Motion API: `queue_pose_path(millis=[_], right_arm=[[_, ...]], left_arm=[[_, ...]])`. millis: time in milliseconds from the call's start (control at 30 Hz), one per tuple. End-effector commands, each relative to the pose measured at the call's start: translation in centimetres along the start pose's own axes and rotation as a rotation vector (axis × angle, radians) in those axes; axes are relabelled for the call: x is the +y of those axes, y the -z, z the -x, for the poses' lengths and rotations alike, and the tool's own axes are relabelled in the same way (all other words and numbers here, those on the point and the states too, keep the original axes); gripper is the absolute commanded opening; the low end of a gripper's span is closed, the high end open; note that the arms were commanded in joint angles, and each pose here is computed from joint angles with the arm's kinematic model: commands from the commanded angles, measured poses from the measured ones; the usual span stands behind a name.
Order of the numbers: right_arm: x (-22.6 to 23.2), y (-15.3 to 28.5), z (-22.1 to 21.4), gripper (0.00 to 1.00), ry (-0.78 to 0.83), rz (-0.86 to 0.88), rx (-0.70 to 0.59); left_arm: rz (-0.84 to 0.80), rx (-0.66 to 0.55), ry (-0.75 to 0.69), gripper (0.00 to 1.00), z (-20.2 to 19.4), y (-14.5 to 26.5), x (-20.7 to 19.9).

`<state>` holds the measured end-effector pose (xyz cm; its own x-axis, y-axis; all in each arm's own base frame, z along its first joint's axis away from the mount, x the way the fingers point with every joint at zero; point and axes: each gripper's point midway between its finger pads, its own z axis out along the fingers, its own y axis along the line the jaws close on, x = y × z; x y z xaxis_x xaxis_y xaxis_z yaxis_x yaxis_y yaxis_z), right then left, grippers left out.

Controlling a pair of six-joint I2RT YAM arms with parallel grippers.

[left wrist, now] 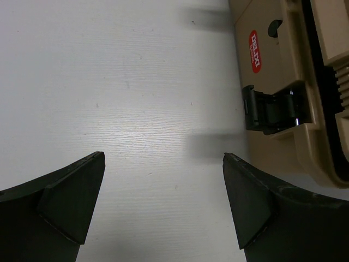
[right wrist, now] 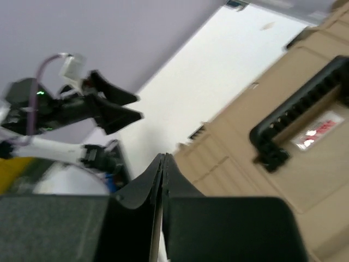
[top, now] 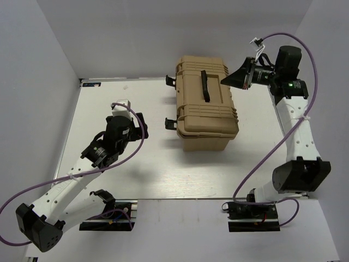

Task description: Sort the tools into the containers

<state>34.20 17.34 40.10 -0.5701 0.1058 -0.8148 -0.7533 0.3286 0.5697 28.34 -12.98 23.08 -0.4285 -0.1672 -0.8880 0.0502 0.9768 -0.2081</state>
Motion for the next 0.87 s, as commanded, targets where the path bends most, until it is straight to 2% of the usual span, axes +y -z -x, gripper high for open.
queue_pose_path(millis=[0, 33, 67, 100, 133, 167, 233, 300, 333, 400, 433, 567, 733, 833], right_arm=[[2.8, 2.3, 3.8, 0.09, 0.302, -0.24, -0.101], [0.7, 3.1, 3.6, 0.12, 0.277, -0.378, -0.101], [-0.5, 3.7, 3.1, 0.18, 0.294, -0.444, -0.08], [-2.5, 4.9, 2.8, 0.29, 0.273, -0.575, -0.077], [-4.9, 6.0, 1.4, 0.61, 0.243, -0.687, -0.042], [-6.9, 6.6, -0.2, 0.71, 0.198, -0.763, -0.009], [-8.3, 8.1, -1.7, 0.82, 0.225, -0.853, 0.037], [-10.4, 9.5, -5.3, 0.84, 0.196, -0.939, 0.118], [-11.3, 10.5, -7.0, 0.9, 0.182, -1.0, 0.145], [-12.2, 11.1, -7.8, 0.9, 0.204, -1.033, 0.141], [-12.2, 11.7, -9.9, 0.9, 0.201, -1.058, 0.148], [-12.5, 13.7, -11.9, 0.9, 0.167, -1.166, 0.119], [-12.5, 14.8, -15.8, 0.9, 0.131, -1.192, 0.166], [-12.7, 14.9, -18.6, 0.9, 0.143, -1.175, 0.19]], left_arm=[[-0.017, -0.022, 0.02, 0.99, 0.8, 0.2, -0.4], [-0.014, -0.014, 0.016, 0.99, 0.6, 0.0, -0.4], [-0.027, -0.019, 0.02, 0.99, 1.0, 0.2, -0.7], [-0.025, -0.014, 0.018, 0.99, 0.8, -0.2, -0.8], [-0.052, 0.003, -0.016, 0.99, 0.7, -0.3, -1.3], [-0.081, -0.01, -0.029, 0.99, 1.0, -0.4, -1.8], [-0.132, -0.005, -0.095, 0.99, 0.9, -0.3, -2.5], [-0.162, -0.019, -0.126, 0.99, 1.5, -0.1, -3.0], [-0.16, -0.013, -0.155, 0.99, 1.3, -0.4, -2.9], [-0.168, -0.013, -0.185, 0.99, 1.2, -0.3, -2.9], [-0.168, -0.014, -0.205, 0.99, 1.3, -0.4, -2.8], [-0.132, 0.016, -0.252, 0.99, -0.7, -1.1, -1.6], [-0.112, 0.018, -0.267, 0.99, -2.2, -1.3, -0.6], [-0.109, -0.003, -0.269, 0.99, -1.8, -0.9, -0.3]])
